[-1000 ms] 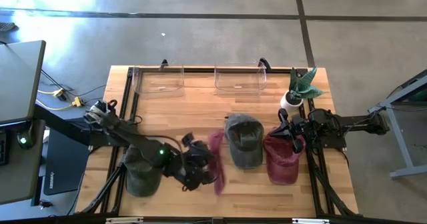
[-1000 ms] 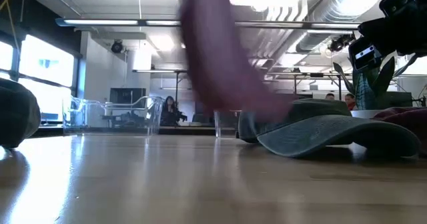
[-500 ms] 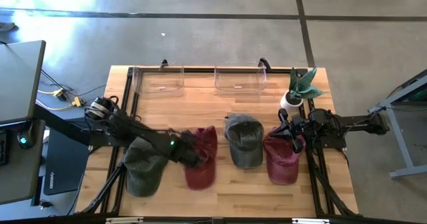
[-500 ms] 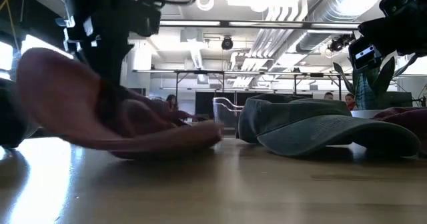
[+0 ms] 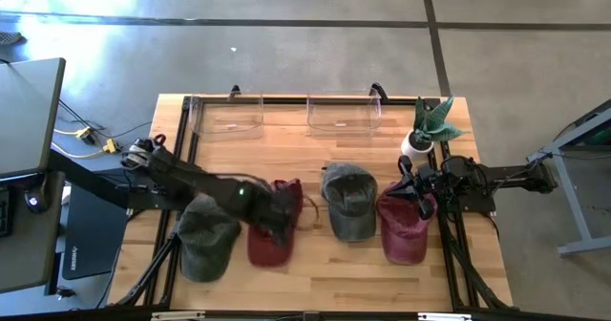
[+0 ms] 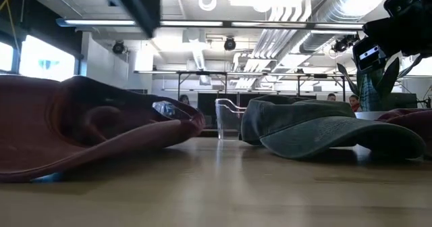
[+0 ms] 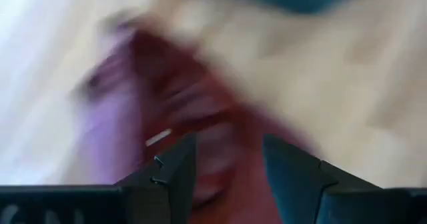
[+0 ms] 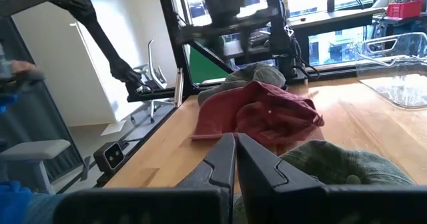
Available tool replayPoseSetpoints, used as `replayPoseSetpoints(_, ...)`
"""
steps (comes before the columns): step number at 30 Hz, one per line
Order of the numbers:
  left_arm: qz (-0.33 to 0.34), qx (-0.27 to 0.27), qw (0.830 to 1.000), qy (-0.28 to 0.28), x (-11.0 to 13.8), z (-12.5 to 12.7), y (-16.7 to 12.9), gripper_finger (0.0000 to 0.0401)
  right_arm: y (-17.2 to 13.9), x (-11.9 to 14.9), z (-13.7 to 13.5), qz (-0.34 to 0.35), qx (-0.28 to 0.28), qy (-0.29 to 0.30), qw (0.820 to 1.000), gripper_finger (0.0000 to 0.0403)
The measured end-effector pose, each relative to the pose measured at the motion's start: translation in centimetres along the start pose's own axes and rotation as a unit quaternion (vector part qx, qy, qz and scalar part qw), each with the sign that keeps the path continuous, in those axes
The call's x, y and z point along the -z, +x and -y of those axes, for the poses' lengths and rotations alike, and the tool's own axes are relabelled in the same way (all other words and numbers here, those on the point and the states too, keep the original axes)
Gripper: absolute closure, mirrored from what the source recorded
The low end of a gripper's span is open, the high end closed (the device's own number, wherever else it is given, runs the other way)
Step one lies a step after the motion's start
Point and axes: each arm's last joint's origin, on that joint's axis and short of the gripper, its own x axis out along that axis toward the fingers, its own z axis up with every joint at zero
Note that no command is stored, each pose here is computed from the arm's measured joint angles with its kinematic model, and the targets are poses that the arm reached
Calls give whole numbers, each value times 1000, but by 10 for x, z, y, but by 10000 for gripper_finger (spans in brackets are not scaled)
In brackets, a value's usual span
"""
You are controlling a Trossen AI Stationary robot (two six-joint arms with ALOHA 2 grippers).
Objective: Pick & Place hat
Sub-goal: Put the left red cap into the right transparent bin
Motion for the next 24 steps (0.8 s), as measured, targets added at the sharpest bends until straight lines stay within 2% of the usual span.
replayPoseSetpoints(2, 12, 52, 998, 27, -1, 17, 7, 247, 0, 0, 0, 0, 0, 0, 1000, 391)
replayPoseSetpoints(4, -1, 55, 998, 28, 3, 24, 19, 261, 0, 0, 0, 0, 0, 0, 1000, 391)
replayPoseSetpoints(6, -27, 25, 999, 16, 6, 24, 35, 282, 0, 0, 0, 0, 0, 0, 1000, 391)
replayPoseSetpoints(7, -53, -6, 998, 13, 11, 20, 41, 294, 0, 0, 0, 0, 0, 0, 1000, 391)
replayPoseSetpoints(9, -103, -75, 992, -6, 18, 8, 54, 320, 0, 0, 0, 0, 0, 0, 1000, 391)
replayPoseSetpoints(13, -151, -171, 973, -36, 26, -12, 86, 374, 0, 0, 0, -1, 0, 0, 1000, 391)
replayPoseSetpoints(15, -146, -166, 974, -53, 23, -19, 106, 394, 0, 0, 0, -2, 0, 0, 1000, 391)
replayPoseSetpoints(17, -162, -188, 967, -61, 27, -32, 118, 394, 0, 0, 0, -2, 0, 0, 1000, 391)
replayPoseSetpoints(21, -139, -214, 962, -98, 20, -47, 124, 388, 0, 0, 0, -1, 0, 0, 1000, 391)
replayPoseSetpoints(24, -127, -228, 960, -98, 14, -52, 122, 387, 0, 0, 0, 0, 0, 0, 1000, 391)
